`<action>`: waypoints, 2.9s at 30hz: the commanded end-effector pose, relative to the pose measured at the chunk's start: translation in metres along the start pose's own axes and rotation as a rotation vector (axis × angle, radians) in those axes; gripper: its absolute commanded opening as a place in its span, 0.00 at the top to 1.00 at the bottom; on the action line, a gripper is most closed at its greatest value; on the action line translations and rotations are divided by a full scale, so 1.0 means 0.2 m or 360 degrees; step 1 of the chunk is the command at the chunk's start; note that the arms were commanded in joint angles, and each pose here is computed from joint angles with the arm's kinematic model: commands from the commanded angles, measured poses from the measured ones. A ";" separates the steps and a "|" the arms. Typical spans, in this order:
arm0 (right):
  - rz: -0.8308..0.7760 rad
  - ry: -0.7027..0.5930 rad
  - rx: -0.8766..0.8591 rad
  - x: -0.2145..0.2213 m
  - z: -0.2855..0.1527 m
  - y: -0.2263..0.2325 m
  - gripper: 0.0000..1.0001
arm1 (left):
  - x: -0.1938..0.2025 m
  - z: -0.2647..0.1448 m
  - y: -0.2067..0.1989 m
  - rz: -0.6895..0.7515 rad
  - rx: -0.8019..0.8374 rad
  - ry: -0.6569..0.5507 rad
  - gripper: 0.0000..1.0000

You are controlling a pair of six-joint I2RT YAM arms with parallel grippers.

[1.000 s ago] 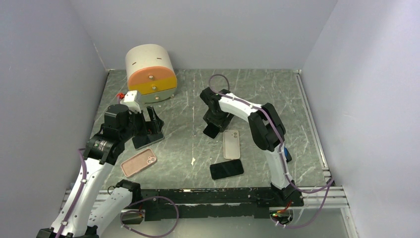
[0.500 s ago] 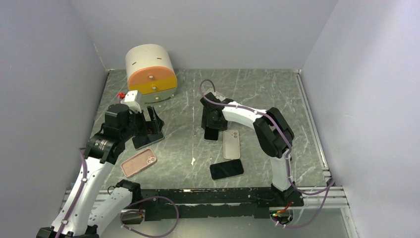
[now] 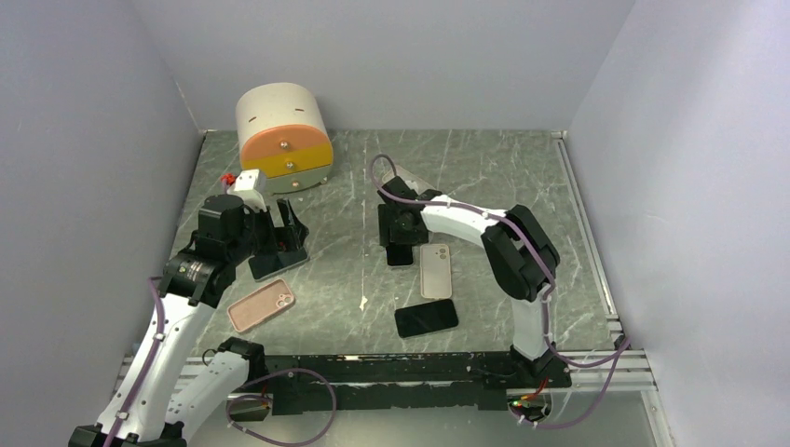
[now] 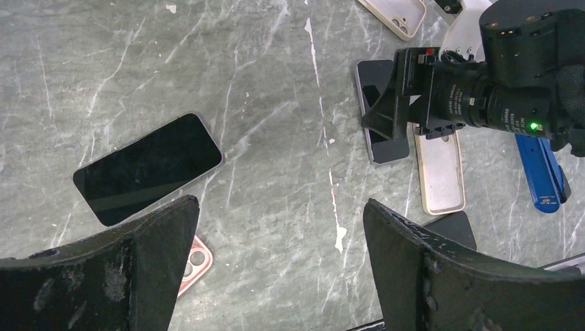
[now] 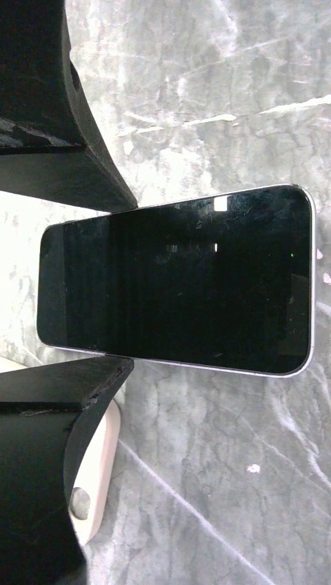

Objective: Put the phone into the phone case

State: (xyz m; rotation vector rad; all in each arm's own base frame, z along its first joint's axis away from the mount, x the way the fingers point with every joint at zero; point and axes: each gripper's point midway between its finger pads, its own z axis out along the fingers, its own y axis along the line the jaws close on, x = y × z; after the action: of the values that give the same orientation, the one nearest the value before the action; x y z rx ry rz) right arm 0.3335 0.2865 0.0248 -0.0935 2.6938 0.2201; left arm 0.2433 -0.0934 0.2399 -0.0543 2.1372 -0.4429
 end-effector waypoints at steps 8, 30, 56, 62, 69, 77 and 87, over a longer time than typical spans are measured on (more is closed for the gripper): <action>0.0003 -0.0135 -0.0209 -0.09 -0.24 0.09 0.73 | -0.09 -0.02 -0.02 0.0023 0.0008 -0.0086 0.06; 0.0143 -0.0064 0.0123 0.22 -0.33 -0.28 0.74 | -0.08 0.00 -0.01 0.0022 0.0005 -0.0067 0.06; 0.0142 -0.0052 0.0278 0.29 -0.32 -0.43 0.74 | -0.08 0.00 -0.02 0.0023 0.0017 -0.0068 0.06; 0.0156 -0.0002 0.0293 0.33 -0.29 -0.44 0.74 | -0.08 -0.01 -0.02 0.0021 0.0014 -0.0067 0.06; 0.0159 0.0009 0.0298 0.35 -0.28 -0.45 0.70 | -0.08 0.00 -0.02 0.0022 0.0018 -0.0057 0.06; 0.0134 0.0019 0.0330 0.38 -0.29 -0.48 0.69 | -0.08 0.00 -0.02 0.0022 0.0017 -0.0057 0.06; 0.0095 0.0029 0.0329 0.38 -0.27 -0.48 0.63 | -0.08 0.00 -0.02 0.0020 0.0023 -0.0057 0.06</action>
State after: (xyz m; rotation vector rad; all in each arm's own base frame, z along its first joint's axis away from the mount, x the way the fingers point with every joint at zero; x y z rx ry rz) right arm 0.2539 0.1893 0.0267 0.0689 2.7260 0.0033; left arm 0.2457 -0.0941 0.2352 -0.0558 2.1568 -0.4391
